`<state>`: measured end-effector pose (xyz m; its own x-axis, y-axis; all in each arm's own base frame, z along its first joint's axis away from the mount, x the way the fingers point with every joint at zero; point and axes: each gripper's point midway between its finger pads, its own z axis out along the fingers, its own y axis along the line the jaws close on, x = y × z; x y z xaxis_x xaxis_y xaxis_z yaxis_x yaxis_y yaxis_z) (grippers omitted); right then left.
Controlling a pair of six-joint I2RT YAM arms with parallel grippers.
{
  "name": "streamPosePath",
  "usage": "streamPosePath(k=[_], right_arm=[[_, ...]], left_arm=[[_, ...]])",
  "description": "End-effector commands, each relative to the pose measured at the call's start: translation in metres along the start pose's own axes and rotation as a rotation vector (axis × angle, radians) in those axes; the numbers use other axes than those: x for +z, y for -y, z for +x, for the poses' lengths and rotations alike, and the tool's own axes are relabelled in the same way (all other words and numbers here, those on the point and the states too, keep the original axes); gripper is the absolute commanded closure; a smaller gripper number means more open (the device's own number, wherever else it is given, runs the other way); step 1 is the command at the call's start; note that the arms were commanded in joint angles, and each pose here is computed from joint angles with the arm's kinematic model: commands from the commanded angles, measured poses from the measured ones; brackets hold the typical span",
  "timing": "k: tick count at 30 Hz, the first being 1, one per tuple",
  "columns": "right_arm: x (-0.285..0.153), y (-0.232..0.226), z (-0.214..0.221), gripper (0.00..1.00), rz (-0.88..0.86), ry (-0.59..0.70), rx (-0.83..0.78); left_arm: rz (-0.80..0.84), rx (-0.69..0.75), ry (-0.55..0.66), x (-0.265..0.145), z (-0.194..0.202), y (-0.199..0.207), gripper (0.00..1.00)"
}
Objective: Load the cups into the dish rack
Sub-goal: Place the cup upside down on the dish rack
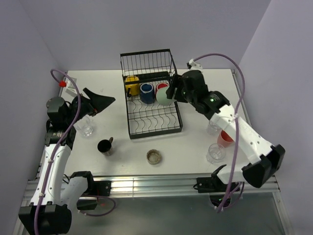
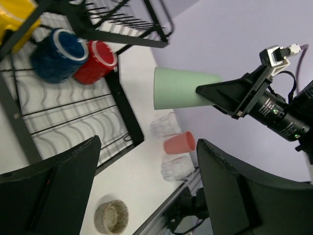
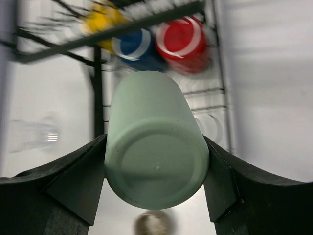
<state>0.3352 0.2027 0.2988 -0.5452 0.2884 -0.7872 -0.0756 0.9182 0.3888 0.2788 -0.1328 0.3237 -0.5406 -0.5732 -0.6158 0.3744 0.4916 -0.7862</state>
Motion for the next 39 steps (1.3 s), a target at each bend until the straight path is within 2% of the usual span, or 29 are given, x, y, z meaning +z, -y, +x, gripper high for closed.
streamPosePath(k=[1, 5, 11, 18, 28, 39], right_arm=[[0.019, 0.042, 0.018, 1.0, 0.221, -0.061, -0.129], [0.043, 0.054, 0.019, 1.0, 0.341, -0.084, -0.187], [0.071, 0.065, 0.027, 1.0, 0.438, -0.112, -0.24], [0.095, 0.062, 0.042, 1.0, 0.424, -0.152, -0.248], [0.085, 0.032, 0.041, 1.0, 0.398, -0.106, -0.285], [0.102, 0.027, 0.071, 1.0, 0.404, -0.166, -0.32]], left_arm=[[-0.115, 0.061, 0.018, -0.004, -0.005, -0.018, 0.15], [-0.211, 0.075, 0.02, -0.009, -0.002, -0.037, 0.15], [-0.26, 0.09, 0.012, -0.015, 0.005, -0.048, 0.15], [-0.281, 0.093, -0.001, -0.017, 0.011, -0.055, 0.15], [-0.292, 0.086, -0.014, -0.016, 0.017, -0.064, 0.16], [-0.309, 0.093, -0.019, -0.018, 0.018, -0.068, 0.16]])
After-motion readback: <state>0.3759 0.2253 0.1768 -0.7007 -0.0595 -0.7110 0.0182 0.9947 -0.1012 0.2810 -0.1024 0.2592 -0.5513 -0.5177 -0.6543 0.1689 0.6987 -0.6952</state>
